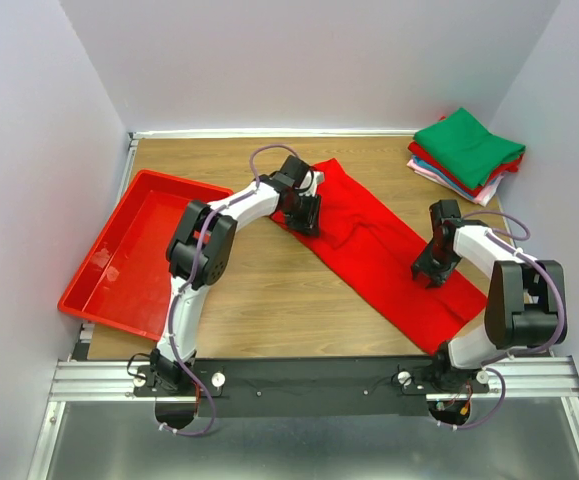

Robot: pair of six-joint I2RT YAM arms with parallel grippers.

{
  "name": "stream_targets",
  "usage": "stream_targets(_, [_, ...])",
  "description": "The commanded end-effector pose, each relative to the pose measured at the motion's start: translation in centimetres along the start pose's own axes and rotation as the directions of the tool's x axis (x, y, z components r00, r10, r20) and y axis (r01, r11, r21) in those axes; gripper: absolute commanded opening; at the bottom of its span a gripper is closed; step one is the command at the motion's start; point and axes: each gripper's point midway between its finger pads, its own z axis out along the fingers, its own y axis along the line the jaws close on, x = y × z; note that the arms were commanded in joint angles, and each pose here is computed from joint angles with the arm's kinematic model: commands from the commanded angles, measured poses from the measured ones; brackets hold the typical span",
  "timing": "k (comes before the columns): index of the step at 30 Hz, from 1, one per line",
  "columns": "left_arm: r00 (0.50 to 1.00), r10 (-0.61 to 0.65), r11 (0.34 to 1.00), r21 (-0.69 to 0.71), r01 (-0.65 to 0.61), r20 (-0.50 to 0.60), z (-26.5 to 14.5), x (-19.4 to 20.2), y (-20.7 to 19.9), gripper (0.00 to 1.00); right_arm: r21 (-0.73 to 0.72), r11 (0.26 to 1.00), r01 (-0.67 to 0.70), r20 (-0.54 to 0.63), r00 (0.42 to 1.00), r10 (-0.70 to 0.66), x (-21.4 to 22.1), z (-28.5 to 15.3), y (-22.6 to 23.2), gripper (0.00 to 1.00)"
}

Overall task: Fold and stack the t-shirts
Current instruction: Fold the tshirt

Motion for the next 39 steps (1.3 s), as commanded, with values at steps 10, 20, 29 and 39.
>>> stream_targets(10, [0.999, -0.049, 0.993, -0.110, 0.049, -0.003, 2.6, -2.2, 6.6, 0.44, -0.045, 0.998, 0.042, -0.121, 0.991, -0.047, 3.6, 1.3, 2.0, 0.50])
stream_targets(20, [0.997, -0.070, 0.986, -0.153, 0.074, 0.028, 4.2, -6.1, 9.1, 0.43, -0.125, 0.990, 0.072, -0.157, 0.983, -0.092, 6.3, -0.1, 6.0, 0.50])
stream_targets(29, [0.990, -0.070, 0.990, -0.116, 0.084, 0.120, 3.6, -10.1, 10.4, 0.44, -0.164, 0.981, 0.107, -0.176, 0.975, -0.136, 8.5, -1.1, 8.4, 0.50])
stream_targets(39, [0.986, -0.041, 0.996, -0.070, 0.054, 0.164, 4.2, -11.6, 10.0, 0.43, -0.181, 0.961, 0.208, -0.212, 0.946, -0.245, 11.7, -1.0, 11.9, 0.50])
